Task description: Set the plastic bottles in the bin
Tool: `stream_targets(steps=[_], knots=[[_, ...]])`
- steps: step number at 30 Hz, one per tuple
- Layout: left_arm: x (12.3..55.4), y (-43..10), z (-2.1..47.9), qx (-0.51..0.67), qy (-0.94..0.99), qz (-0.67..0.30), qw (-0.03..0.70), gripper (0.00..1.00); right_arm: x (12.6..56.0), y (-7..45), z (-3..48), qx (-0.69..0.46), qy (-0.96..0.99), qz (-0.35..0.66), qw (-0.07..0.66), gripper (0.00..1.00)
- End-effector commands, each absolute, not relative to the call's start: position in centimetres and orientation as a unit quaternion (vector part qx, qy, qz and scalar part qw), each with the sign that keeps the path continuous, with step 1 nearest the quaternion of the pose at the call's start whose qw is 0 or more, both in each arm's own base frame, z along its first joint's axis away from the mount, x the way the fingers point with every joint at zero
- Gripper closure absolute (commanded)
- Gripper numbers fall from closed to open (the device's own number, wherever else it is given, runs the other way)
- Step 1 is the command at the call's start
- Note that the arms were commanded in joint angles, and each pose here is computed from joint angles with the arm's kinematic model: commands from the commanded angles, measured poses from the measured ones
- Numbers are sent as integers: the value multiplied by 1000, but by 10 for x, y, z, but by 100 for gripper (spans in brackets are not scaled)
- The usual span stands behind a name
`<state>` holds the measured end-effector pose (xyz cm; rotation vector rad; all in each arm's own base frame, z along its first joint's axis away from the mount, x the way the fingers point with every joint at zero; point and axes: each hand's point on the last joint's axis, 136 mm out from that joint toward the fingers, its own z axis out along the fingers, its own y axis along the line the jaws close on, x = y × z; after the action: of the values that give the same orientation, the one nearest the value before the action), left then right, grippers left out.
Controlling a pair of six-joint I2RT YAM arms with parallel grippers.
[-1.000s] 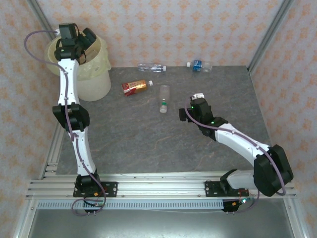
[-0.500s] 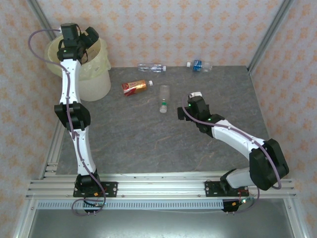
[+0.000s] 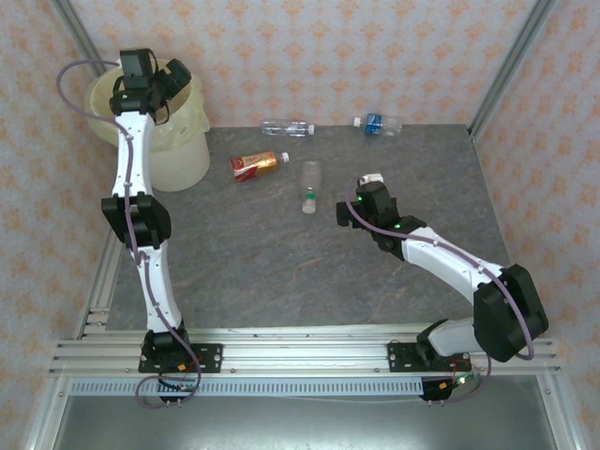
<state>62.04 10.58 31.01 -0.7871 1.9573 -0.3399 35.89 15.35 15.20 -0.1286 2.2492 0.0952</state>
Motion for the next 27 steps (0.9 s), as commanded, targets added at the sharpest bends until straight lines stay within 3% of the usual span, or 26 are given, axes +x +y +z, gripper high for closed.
stream_targets(steps=[1, 15, 22, 27], knots=[[584, 95, 329, -339, 809, -127, 464, 0, 357, 148, 164, -39, 896, 35, 440, 1], [504, 79, 322, -373, 805, -129, 443, 0, 349, 146, 174, -38, 891, 47, 449, 1], [486, 46, 389, -299, 796, -154, 503, 0, 344, 144, 182, -24, 885, 63, 460, 1], [455, -7, 431, -213, 800, -107, 550, 0, 338, 137, 193, 1, 871, 77, 484, 1]])
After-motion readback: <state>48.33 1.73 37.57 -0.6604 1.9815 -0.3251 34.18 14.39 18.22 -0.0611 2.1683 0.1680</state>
